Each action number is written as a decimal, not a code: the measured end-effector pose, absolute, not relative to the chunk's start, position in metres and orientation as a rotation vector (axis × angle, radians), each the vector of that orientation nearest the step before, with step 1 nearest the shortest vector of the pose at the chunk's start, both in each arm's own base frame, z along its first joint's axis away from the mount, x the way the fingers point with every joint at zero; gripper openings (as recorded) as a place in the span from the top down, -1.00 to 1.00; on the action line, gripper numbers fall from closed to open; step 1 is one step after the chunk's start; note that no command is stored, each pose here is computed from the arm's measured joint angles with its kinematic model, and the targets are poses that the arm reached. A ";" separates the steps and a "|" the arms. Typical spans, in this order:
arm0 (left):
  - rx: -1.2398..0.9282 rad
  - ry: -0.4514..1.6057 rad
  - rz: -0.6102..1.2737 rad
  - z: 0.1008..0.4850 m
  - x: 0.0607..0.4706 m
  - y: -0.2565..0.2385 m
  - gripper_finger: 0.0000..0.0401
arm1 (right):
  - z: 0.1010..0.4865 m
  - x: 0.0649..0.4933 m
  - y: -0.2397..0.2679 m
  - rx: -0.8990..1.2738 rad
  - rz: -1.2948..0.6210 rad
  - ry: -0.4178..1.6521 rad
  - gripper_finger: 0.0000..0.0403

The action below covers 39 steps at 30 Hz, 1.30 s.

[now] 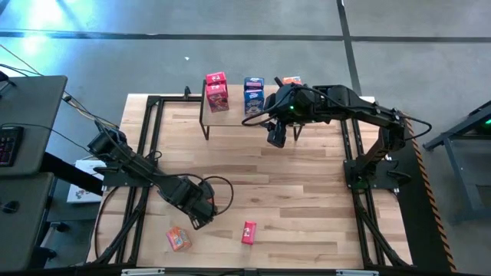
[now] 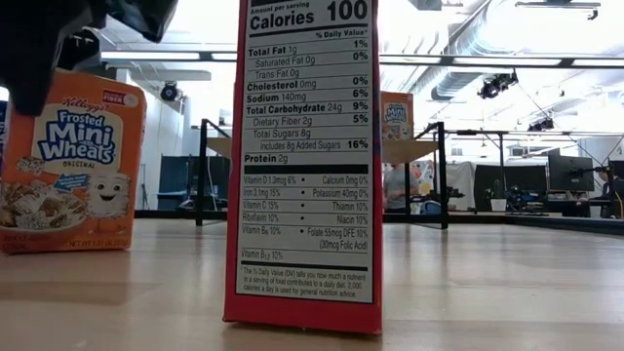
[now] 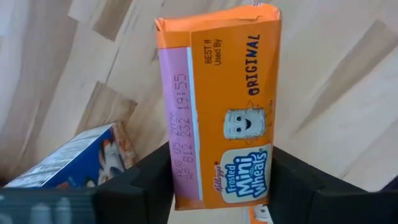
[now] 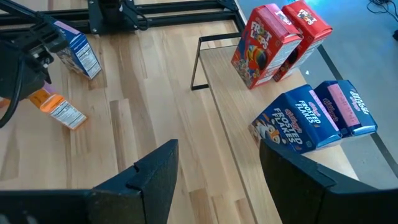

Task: Stack cereal on shelf
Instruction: Put the top orange cereal box on the shelf aligned with the other orange cereal box

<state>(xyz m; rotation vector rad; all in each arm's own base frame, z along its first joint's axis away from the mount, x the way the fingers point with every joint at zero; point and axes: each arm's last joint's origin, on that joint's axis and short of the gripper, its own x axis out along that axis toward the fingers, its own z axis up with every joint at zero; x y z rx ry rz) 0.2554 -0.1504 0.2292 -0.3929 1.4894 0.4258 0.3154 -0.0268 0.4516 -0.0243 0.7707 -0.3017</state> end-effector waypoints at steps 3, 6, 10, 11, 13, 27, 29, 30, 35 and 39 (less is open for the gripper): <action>-0.378 1.488 0.412 0.229 0.256 -0.150 0.08 | 0.452 0.315 -0.027 -0.023 -0.302 0.771 -0.08; -0.368 1.478 0.418 0.229 0.257 -0.149 0.11 | 0.452 0.315 -0.027 -0.022 -0.303 0.770 -0.08; -0.360 1.478 0.413 0.229 0.257 -0.148 0.14 | 0.452 0.315 -0.027 -0.022 -0.303 0.770 -0.08; -0.354 1.479 0.407 0.229 0.257 -0.148 0.15 | 0.452 0.315 -0.027 -0.022 -0.303 0.770 -0.08; -0.348 1.481 0.401 0.229 0.257 -0.148 0.16 | 0.452 0.315 -0.027 -0.022 -0.303 0.770 -0.08; -0.296 1.489 0.349 0.230 0.258 -0.145 0.16 | 0.447 0.311 -0.025 -0.005 -0.243 0.838 -0.08; -0.296 1.487 0.347 0.230 0.259 -0.144 0.16 | 0.447 0.311 -0.025 -0.007 -0.242 0.838 -0.08; -0.292 1.489 0.343 0.230 0.260 -0.143 0.16 | 0.447 0.311 -0.025 -0.011 -0.240 0.839 -0.08; -0.272 1.480 0.311 0.234 0.262 -0.137 0.16 | 0.446 0.310 -0.024 -0.003 -0.217 0.861 -0.08; -0.281 1.459 0.298 0.241 0.262 -0.128 0.16 | 0.445 0.309 -0.024 -0.001 -0.210 0.869 -0.14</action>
